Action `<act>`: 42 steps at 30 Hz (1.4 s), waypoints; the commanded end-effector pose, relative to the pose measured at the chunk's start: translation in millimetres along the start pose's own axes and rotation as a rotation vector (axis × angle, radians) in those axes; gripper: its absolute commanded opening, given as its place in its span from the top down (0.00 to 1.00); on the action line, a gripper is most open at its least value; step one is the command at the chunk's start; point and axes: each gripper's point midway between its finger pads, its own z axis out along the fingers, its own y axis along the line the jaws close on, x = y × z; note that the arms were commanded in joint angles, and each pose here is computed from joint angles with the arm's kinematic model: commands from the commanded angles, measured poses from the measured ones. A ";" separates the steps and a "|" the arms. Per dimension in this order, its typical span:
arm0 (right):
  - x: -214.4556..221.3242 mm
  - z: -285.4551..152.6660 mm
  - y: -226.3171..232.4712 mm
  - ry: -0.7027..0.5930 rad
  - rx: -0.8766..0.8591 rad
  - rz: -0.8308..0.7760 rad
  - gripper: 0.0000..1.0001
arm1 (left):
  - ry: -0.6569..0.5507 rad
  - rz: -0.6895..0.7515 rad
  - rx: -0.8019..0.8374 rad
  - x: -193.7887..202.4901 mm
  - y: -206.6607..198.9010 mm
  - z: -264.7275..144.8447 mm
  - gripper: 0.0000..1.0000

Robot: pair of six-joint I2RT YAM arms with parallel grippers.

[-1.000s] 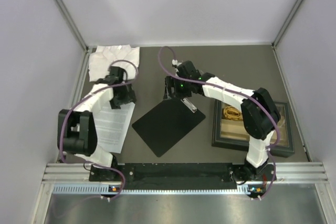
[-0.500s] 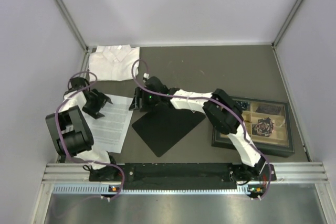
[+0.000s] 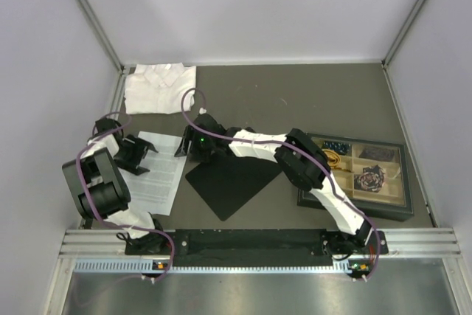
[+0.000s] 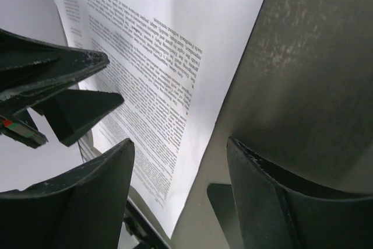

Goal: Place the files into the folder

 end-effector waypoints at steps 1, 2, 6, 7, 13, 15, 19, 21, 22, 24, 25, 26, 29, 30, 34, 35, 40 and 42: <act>0.3 11.4 -6.1 -0.026 0.042 0.047 0.35 | 0.049 -0.023 -0.094 13.0 31.5 22.6 0.24; -0.4 11.7 -7.6 -0.035 0.053 0.051 0.35 | 0.052 -0.027 -0.095 14.0 32.1 23.3 0.24; 2.4 19.6 -9.9 -0.027 0.054 0.062 0.35 | 0.066 -0.029 -0.095 17.5 33.6 26.0 0.25; 2.9 20.7 -6.6 -0.024 0.043 0.061 0.35 | 0.068 -0.032 -0.096 17.4 34.3 26.4 0.24; 12.0 33.7 -5.2 0.005 0.013 0.073 0.34 | 0.080 -0.036 -0.086 20.1 33.6 27.6 0.25; 11.7 33.6 -1.9 0.005 -0.005 0.061 0.34 | 0.077 -0.029 -0.086 19.7 33.6 27.5 0.25; 7.4 28.0 16.3 -0.012 -0.092 0.030 0.34 | 0.070 -0.024 -0.089 18.5 34.6 27.6 0.26; 6.6 24.0 32.1 -0.015 -0.168 0.005 0.34 | 0.076 -0.023 -0.083 19.3 33.1 27.6 0.26; 6.0 22.2 36.6 -0.013 -0.193 0.000 0.34 | 0.077 -0.025 -0.083 19.5 33.6 28.0 0.26; 7.4 18.5 53.8 0.003 -0.276 -0.015 0.34 | 0.080 -0.023 -0.081 20.7 33.5 28.1 0.26; 9.8 17.4 56.5 0.014 -0.288 -0.020 0.34 | 0.080 -0.021 -0.081 20.8 33.5 27.7 0.26; 12.1 15.4 58.8 0.024 -0.297 -0.020 0.34 | 0.077 -0.020 -0.080 19.9 33.1 27.7 0.26; 15.6 7.1 60.6 0.013 -0.333 -0.029 0.31 | 0.080 -0.019 -0.076 20.4 32.2 26.6 0.26; 17.7 6.7 56.4 0.009 -0.341 -0.032 0.30 | 0.077 -0.019 -0.073 19.8 31.4 26.1 0.26; 11.5 1.2 58.1 -0.016 -0.353 -0.049 0.34 | 0.076 -0.020 -0.069 19.2 30.5 25.5 0.26; 8.4 0.0 58.8 -0.027 -0.361 -0.048 0.35 | 0.077 -0.021 -0.072 19.5 31.2 25.8 0.26; -4.3 -2.7 59.1 -0.067 -0.342 -0.060 0.54 | 0.079 -0.011 -0.074 20.2 31.2 25.2 0.26; -9.1 -1.7 55.5 -0.073 -0.319 -0.062 0.64 | 0.065 -0.009 -0.073 17.3 30.3 23.6 0.26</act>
